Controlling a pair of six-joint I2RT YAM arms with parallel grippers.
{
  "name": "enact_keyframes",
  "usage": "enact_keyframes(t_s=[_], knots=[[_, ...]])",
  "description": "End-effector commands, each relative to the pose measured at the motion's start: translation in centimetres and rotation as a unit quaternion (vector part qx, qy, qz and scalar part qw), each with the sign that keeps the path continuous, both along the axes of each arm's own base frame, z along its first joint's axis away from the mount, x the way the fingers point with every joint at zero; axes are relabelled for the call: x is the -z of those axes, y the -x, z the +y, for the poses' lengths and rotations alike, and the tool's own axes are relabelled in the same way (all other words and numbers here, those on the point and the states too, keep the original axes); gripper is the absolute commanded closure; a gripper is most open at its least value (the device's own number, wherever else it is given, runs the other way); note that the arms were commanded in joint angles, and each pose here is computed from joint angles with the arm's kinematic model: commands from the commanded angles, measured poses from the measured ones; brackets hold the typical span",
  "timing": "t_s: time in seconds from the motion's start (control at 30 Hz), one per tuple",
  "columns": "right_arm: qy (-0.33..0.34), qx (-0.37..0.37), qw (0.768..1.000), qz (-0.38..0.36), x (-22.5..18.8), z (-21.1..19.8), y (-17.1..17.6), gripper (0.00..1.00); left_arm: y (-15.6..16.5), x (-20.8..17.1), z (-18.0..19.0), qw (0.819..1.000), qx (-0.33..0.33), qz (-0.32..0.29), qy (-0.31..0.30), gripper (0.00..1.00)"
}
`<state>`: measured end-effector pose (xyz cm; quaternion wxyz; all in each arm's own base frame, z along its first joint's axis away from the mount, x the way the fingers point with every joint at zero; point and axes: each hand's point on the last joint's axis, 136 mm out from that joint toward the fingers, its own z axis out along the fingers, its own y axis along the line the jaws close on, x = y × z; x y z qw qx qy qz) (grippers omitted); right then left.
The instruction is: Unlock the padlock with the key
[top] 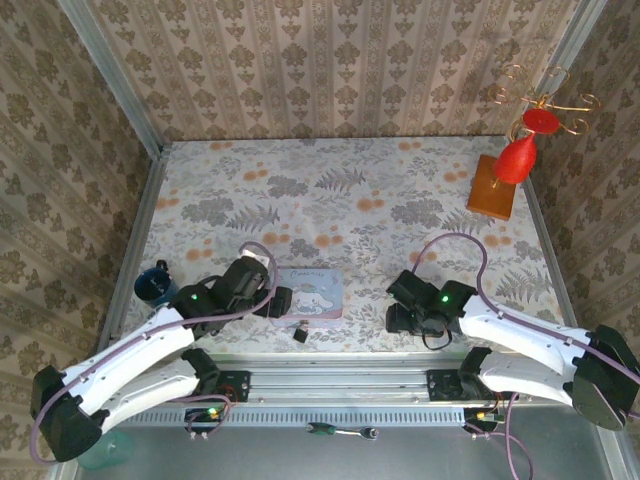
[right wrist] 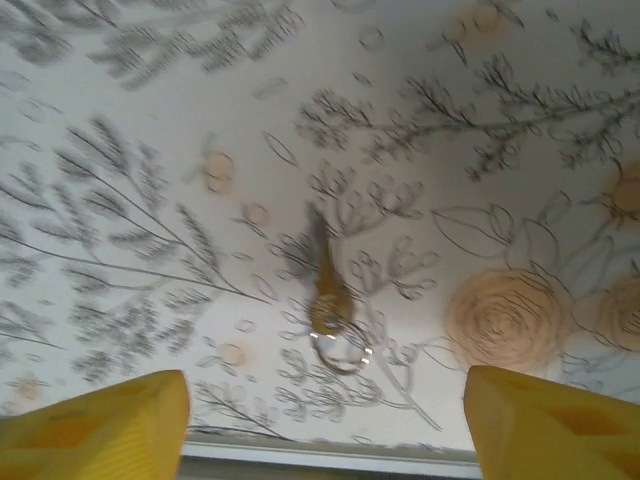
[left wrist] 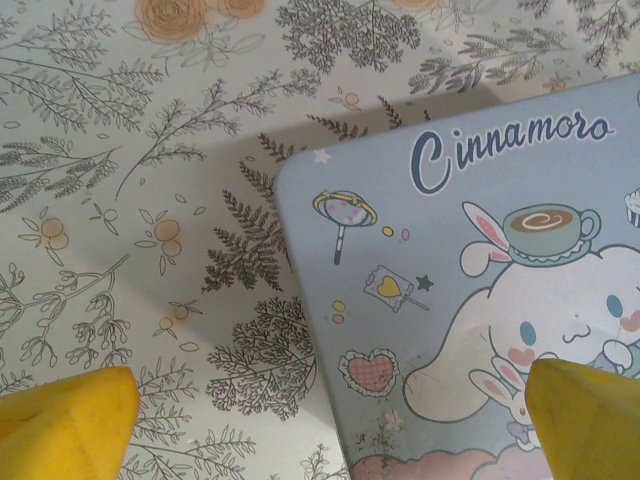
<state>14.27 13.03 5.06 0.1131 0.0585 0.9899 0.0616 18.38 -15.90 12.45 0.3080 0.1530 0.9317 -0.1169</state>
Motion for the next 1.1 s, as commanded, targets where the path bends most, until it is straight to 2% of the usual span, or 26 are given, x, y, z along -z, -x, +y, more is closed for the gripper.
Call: enact_keyframes(t_s=[0.0, 0.17, 0.27, 0.57, 0.8, 1.07], knots=[[0.018, 0.025, 0.999, 0.008, 0.7, -1.2, 0.6, 0.4, -0.7, -0.4, 0.2, 0.999, -0.021, -0.022, 0.014, 0.0], [0.024, 0.027, 0.999, 0.008, 1.4, -0.8, 0.1, 0.61, -0.6, -0.2, 0.2, 1.0, -0.021, -0.018, 0.015, 0.0], [0.028, 0.028, 0.999, 0.012, 1.9, -0.4, -0.2, 0.68, -0.6, -0.1, 0.0, 0.999, -0.022, -0.011, 0.023, 0.0], [0.032, 0.018, 0.999, 0.01, 2.9, 0.0, -0.6, 0.7, -0.5, 0.0, -0.4, 0.999, -0.022, -0.004, 0.032, 0.0], [0.04, 0.011, 0.999, 0.026, 3.9, 0.2, -0.3, 0.78, -0.5, -0.1, -0.3, 0.999, -0.024, -0.005, 0.032, 0.0], [0.038, 0.01, 0.999, 0.032, 4.9, 0.3, -0.1, 0.77, -0.4, 0.0, -0.1, 0.999, -0.03, -0.005, 0.037, 0.0]])
